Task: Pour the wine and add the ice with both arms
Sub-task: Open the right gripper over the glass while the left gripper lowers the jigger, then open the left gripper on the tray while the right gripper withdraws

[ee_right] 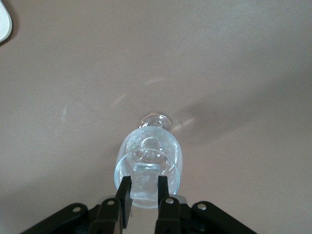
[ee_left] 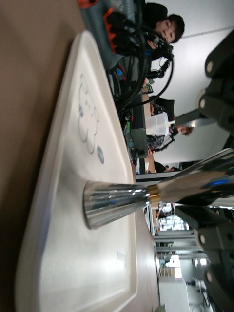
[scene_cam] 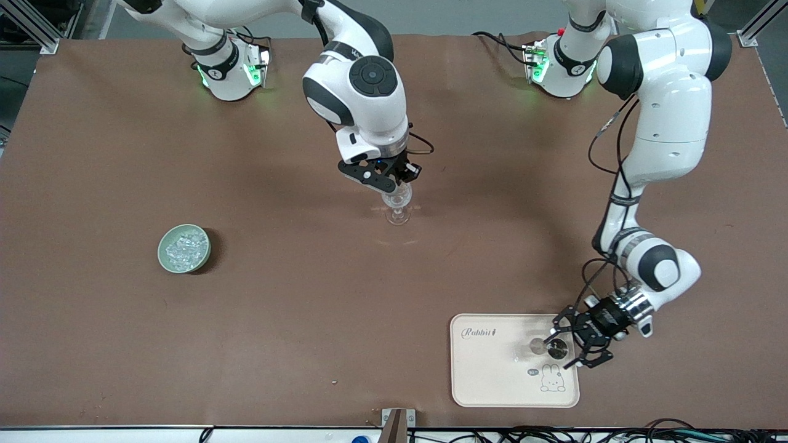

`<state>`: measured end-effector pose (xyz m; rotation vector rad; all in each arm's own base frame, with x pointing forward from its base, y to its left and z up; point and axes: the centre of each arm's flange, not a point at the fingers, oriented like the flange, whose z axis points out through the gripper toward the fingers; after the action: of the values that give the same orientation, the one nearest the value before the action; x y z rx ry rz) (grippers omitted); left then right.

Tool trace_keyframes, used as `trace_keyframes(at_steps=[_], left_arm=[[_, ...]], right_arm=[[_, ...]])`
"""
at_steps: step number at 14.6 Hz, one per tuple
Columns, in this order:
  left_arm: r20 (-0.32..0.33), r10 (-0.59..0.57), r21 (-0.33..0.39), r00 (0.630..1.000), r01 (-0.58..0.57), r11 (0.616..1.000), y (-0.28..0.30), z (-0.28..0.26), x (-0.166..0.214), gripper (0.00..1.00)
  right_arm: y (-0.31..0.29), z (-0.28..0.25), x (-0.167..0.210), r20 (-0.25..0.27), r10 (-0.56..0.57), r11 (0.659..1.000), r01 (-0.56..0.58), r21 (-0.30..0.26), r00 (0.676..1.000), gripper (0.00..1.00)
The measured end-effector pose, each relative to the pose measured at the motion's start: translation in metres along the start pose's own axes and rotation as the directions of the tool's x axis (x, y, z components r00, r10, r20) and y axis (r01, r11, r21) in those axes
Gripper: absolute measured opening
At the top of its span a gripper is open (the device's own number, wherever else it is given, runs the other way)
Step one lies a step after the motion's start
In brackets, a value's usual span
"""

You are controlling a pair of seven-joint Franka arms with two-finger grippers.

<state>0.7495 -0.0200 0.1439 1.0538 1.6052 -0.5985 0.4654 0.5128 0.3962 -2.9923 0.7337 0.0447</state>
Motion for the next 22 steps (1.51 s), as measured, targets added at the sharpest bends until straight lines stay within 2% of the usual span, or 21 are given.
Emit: trace_keyframes(at_steps=[1, 2, 5, 7, 8, 9, 11, 13, 14, 15, 18, 20, 21, 22], left_arm=[[-0.009, 0.033, 0.039, 0.999, -0.033, 0.999, 0.008, -0.016, 0.000, 0.88], [-0.025, 0.066, 0.087, 0.997, -0.064, 0.994, 0.014, -0.031, 0.001, 0.99], [-0.115, 0.194, 0.246, 0.974, -0.161, 0.956, 0.023, -0.064, -0.001, 1.00], [-0.168, 0.342, 0.370, 0.925, -0.262, 0.891, 0.024, -0.070, -0.019, 1.00], [-0.179, 0.434, 0.437, 0.883, -0.323, 0.839, 0.027, -0.072, -0.033, 1.00], [-0.180, 0.518, 0.495, 0.836, -0.378, 0.782, 0.029, -0.073, -0.050, 1.00], [-0.175, 0.655, 0.592, 0.735, -0.453, 0.667, 0.036, -0.075, -0.084, 1.00], [-0.179, 0.752, 0.651, 0.635, -0.497, 0.574, 0.045, -0.076, -0.120, 1.00], [-0.179, 0.787, 0.666, 0.591, -0.515, 0.539, 0.048, -0.076, -0.139, 1.00], [-0.179, 0.820, 0.688, 0.544, -0.527, 0.500, 0.051, -0.078, -0.157, 1.00], [-0.151, 0.906, 0.755, 0.395, -0.546, 0.363, 0.048, -0.087, -0.225, 1.00], [-0.123, 0.943, 0.798, 0.308, -0.535, 0.278, 0.043, -0.101, -0.267, 1.00], [-0.092, 0.963, 0.827, 0.252, -0.520, 0.215, 0.042, -0.111, -0.283, 1.00], [-0.045, 0.982, 0.850, 0.185, -0.510, 0.135, 0.041, -0.123, -0.300, 1.00]], right_arm=[[0.000, 0.000, 0.000, 0.000, 0.000, 1.000, 0.000, 0.000, 1.000, 0.28], [0.000, 0.001, 0.000, 0.001, 0.000, 1.000, 0.000, -0.001, 1.000, 0.35], [-0.002, 0.002, 0.002, 0.004, 0.003, 1.000, -0.003, 0.003, 1.000, 0.40], [-0.003, 0.001, 0.003, 0.005, 0.005, 1.000, -0.005, 0.006, 1.000, 0.44], [-0.004, -0.001, 0.005, 0.004, 0.007, 1.000, -0.008, 0.011, 1.000, 0.44], [-0.005, -0.006, 0.009, 0.001, 0.014, 1.000, -0.014, 0.022, 1.000, 0.49], [-0.006, -0.026, 0.026, -0.012, 0.038, 0.998, -0.038, 0.044, 0.999, 0.68], [0.002, -0.055, 0.052, -0.053, 0.055, 0.997, -0.052, 0.056, 0.997, 0.85], [0.012, -0.074, 0.068, -0.077, 0.054, 0.997, -0.051, 0.051, 0.996, 0.95], [0.026, -0.095, 0.085, -0.100, 0.048, 0.998, -0.045, 0.032, 0.994, 1.00], [0.087, -0.163, 0.131, -0.164, -0.010, 0.998, -0.001, -0.067, 0.986, 1.00], [0.133, -0.203, 0.165, -0.203, -0.056, 0.991, 0.030, -0.127, 0.978, 1.00], [0.155, -0.220, 0.181, -0.216, -0.069, 0.988, 0.038, -0.147, 0.974, 1.00], [0.178, -0.234, 0.198, -0.219, -0.078, 0.986, 0.043, -0.161, 0.973, 1.00]])
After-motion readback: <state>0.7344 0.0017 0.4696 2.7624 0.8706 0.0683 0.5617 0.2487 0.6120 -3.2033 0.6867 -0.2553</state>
